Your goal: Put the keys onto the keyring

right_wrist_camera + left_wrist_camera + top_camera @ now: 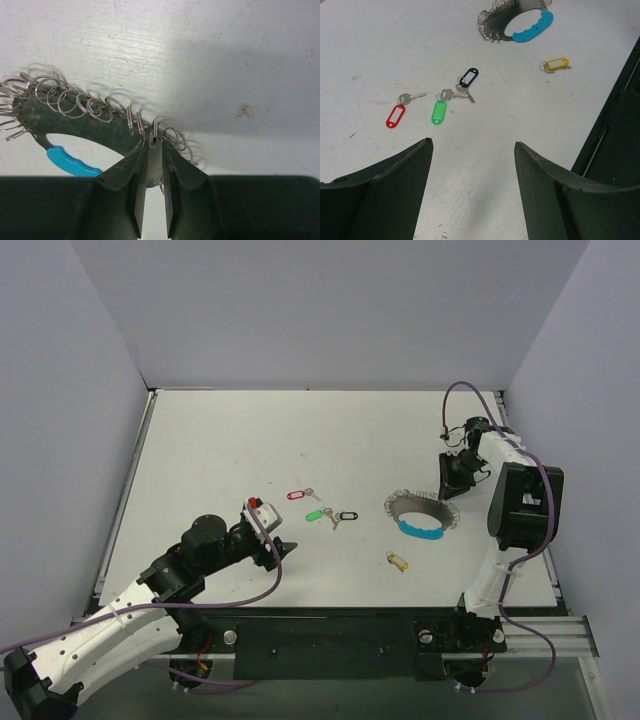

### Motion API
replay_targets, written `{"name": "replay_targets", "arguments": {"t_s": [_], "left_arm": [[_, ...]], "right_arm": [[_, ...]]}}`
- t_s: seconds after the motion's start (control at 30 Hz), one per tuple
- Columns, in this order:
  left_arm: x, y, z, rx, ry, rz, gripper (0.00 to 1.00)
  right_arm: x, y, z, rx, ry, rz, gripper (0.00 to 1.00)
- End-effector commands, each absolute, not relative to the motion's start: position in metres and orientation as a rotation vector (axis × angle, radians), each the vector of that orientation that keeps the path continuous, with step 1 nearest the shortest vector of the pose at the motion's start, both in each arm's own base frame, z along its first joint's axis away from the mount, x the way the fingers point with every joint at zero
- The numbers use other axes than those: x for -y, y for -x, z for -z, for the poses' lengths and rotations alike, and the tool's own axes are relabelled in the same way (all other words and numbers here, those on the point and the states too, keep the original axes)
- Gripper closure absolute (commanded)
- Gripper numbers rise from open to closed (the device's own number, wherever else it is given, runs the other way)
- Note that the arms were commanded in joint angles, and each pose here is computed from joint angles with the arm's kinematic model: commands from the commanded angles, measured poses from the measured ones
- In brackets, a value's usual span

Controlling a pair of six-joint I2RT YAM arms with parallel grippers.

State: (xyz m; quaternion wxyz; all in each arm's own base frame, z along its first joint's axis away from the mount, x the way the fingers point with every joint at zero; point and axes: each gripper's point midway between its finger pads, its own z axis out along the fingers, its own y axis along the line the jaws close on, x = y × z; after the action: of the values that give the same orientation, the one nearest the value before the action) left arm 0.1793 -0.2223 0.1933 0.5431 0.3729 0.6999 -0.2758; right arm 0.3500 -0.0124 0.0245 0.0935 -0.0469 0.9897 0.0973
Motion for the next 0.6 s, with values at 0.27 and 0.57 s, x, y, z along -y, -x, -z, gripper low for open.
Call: {"name": "replay_targets", "arguments": {"t_s": [0.27, 0.57], "left_arm": [[0.2260, -0.1809, -0.2188, -1.599, -0.875, 0.675, 0.24], [0.2262, -0.1804, -0.2192, -1.596, -0.878, 0.677, 0.23]], "right_arm": [[0.0127, -0.3474, -0.0270, -2.947, 0.093, -0.311, 0.87], [0.0156, -0.3475, -0.0236, -2.956, 0.080, -0.301, 0.88]]}}
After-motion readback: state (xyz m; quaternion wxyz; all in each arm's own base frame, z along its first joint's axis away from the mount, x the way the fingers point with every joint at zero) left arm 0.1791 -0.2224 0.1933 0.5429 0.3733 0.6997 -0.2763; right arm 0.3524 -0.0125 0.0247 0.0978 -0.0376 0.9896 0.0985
